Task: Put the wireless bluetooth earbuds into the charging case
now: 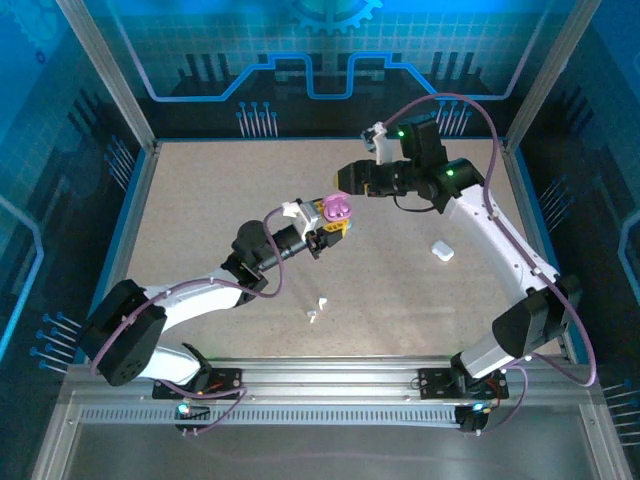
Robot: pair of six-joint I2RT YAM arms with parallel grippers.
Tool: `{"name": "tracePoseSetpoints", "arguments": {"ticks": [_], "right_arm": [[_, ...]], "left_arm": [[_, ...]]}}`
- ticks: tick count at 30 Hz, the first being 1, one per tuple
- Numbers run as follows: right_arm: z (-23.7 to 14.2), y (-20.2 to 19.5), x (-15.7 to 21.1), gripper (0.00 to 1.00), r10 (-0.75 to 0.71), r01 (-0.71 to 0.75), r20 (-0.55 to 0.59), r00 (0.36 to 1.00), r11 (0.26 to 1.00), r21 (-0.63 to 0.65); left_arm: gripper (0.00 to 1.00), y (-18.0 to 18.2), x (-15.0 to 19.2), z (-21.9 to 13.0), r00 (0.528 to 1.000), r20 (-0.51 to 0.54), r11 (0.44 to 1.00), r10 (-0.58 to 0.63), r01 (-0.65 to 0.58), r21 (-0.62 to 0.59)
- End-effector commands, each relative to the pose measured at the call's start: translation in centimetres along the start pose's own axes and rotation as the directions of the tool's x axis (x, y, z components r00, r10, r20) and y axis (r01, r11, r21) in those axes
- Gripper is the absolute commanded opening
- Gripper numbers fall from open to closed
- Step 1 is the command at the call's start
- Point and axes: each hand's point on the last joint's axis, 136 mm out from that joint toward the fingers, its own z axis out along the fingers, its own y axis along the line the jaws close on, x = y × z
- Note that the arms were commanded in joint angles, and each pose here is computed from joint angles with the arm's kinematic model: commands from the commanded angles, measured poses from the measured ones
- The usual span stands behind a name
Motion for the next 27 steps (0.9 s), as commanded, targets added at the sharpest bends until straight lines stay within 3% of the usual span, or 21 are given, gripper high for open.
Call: {"name": "tracePoseSetpoints", "arguments": {"ticks": [1, 15, 25, 27], "right_arm": [[-0.5, 1.0, 1.0, 0.53, -0.005, 0.002, -0.052, 0.999, 0.999, -0.054], [-1.2, 0.9, 4.8, 0.58, 0.105, -0.144, -0.162, 0.981, 0.957, -0.251], [-0.6, 1.8, 6.4, 0.55, 0.115, -0.214, -0.267, 0.957, 0.9, -0.379], [-0.6, 1.9, 6.4, 0.49, 0.111, -0.212, -0.267, 0.957, 0.897, -0.388]], "left_arm": [[0.35, -0.7, -2.3, -0.2, 0.997, 0.067, 0.999, 0.023, -0.025, 0.022], [0.35, -1.0, -3.2, 0.0, 0.996, 0.091, 0.998, -0.014, 0.008, 0.064], [0.35, -0.9, -3.5, 0.1, 0.994, 0.1, 0.997, -0.036, 0.028, 0.075], [0.35, -0.9, -3.5, 0.0, 0.994, 0.1, 0.997, -0.038, 0.031, 0.075]]}}
